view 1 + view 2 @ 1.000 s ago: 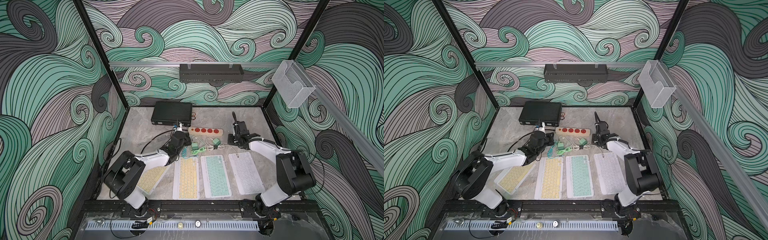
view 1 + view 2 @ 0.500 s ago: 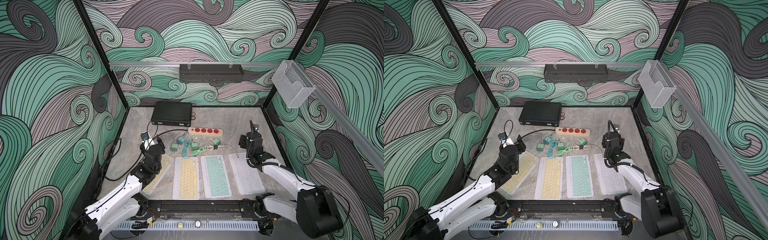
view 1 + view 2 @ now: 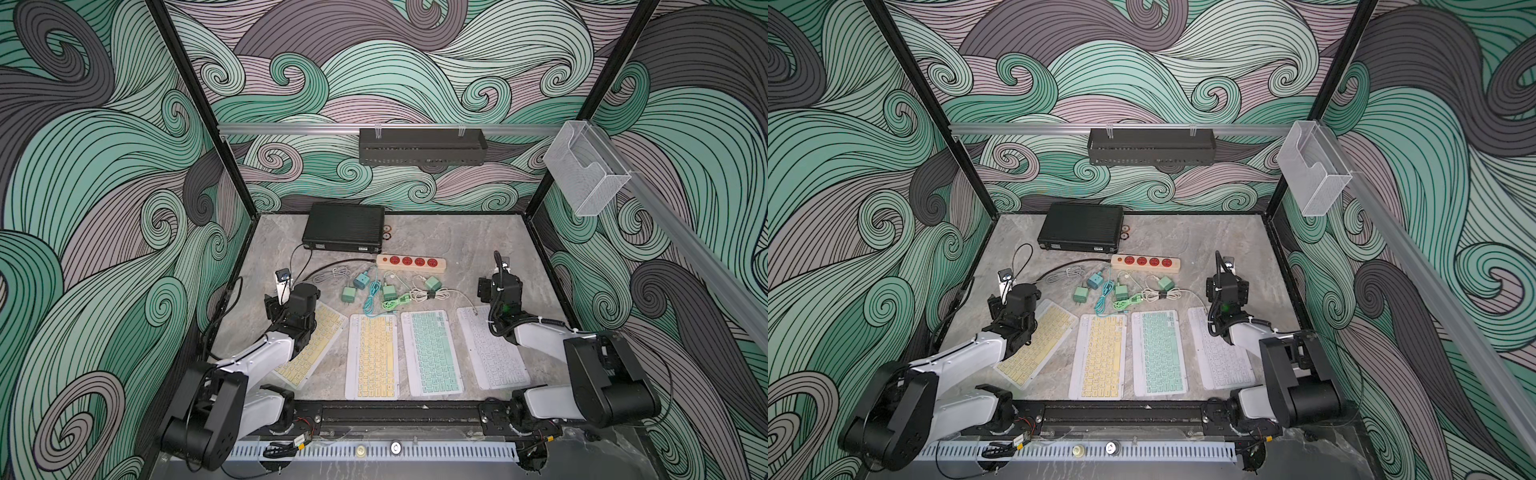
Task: Unplug the wireless keyboard
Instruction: Reset both arms
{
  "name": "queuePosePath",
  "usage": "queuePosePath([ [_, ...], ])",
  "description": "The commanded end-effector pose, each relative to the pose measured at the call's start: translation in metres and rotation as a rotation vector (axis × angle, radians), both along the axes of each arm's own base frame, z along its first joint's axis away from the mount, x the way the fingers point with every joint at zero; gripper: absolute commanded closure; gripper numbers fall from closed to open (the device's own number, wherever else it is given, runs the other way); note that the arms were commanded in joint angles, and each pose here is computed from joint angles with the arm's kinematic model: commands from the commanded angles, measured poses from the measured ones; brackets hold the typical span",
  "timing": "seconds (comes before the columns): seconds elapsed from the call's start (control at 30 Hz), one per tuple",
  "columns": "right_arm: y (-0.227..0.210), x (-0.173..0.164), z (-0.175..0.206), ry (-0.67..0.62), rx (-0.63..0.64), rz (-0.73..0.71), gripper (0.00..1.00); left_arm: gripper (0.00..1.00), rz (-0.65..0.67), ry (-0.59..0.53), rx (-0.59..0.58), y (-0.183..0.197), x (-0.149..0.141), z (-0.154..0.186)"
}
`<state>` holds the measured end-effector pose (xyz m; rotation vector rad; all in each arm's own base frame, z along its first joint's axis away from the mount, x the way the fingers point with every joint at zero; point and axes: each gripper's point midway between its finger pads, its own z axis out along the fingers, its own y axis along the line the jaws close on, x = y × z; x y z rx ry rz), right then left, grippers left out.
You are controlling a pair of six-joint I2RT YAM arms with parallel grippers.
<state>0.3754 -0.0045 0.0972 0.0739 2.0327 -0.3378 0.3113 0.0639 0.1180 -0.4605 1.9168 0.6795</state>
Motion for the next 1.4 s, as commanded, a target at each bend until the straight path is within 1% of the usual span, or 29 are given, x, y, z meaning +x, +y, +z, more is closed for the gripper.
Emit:
queuePosePath([
  [0.0,0.010,0.018,0.017,-0.100,-0.021,0.097,0.19,0.30,-0.058,-0.117,-0.059,-0.002,0.025,0.019],
  [0.07,0.003,0.025,0.006,-0.102,0.057,0.115,0.19,0.30,-0.075,-0.130,-0.084,0.002,0.029,0.017],
  [0.13,-0.003,0.024,-0.002,-0.091,0.182,0.167,0.19,0.30,-0.096,-0.140,-0.108,0.005,0.031,0.015],
  [0.17,-0.003,0.022,-0.003,-0.113,0.200,0.184,0.17,0.29,-0.103,-0.146,-0.116,0.006,0.033,0.015],
  [0.2,0.001,0.021,-0.004,-0.124,0.200,0.216,0.15,0.29,-0.109,-0.144,-0.124,0.007,0.035,0.014],
  [0.23,0.008,0.021,-0.004,-0.125,0.201,0.256,0.01,0.29,-0.123,-0.141,-0.125,0.007,0.037,0.014],
  [0.3,0.015,0.020,-0.004,-0.105,0.199,0.296,0.00,0.29,-0.168,-0.139,-0.113,0.002,0.043,0.013],
  [0.37,0.016,0.021,-0.004,-0.114,0.193,0.298,0.01,0.27,-0.201,-0.180,-0.110,0.000,0.045,0.008],
  [0.4,0.013,0.022,-0.005,-0.103,0.188,0.277,0.01,0.26,-0.239,-0.193,-0.119,-0.005,0.048,0.002],
  [0.47,0.008,0.023,-0.006,-0.101,0.187,0.247,0.01,0.26,-0.361,-0.142,-0.118,-0.023,0.057,-0.015],
  [0.5,0.008,0.023,-0.005,-0.101,0.186,0.247,0.01,0.24,-0.402,-0.130,-0.101,-0.028,0.062,-0.017],
  [0.53,0.008,0.023,-0.006,-0.093,0.186,0.247,0.01,0.20,-0.412,-0.127,-0.090,-0.029,0.064,-0.019],
  [0.6,0.009,0.023,-0.005,-0.100,0.184,0.247,0.01,0.18,-0.336,-0.117,-0.114,-0.018,0.066,-0.019],
  [0.63,0.009,0.023,-0.005,-0.099,0.183,0.247,0.01,0.04,-0.278,-0.091,-0.146,-0.010,0.066,-0.021],
  [0.67,0.008,0.023,-0.006,-0.097,0.183,0.246,0.01,0.01,-0.272,-0.070,-0.168,-0.006,0.070,-0.025],
  [0.73,0.009,0.023,-0.006,-0.096,0.184,0.246,0.00,0.01,-0.262,-0.041,-0.191,-0.001,0.079,-0.029],
  [0.8,0.008,0.023,-0.006,-0.096,0.183,0.247,0.01,0.01,-0.265,-0.038,-0.226,0.001,0.077,-0.030],
  [1.37,0.009,0.023,-0.006,-0.097,0.184,0.249,0.01,0.02,-0.271,-0.045,-0.222,0.000,0.078,-0.028],
])
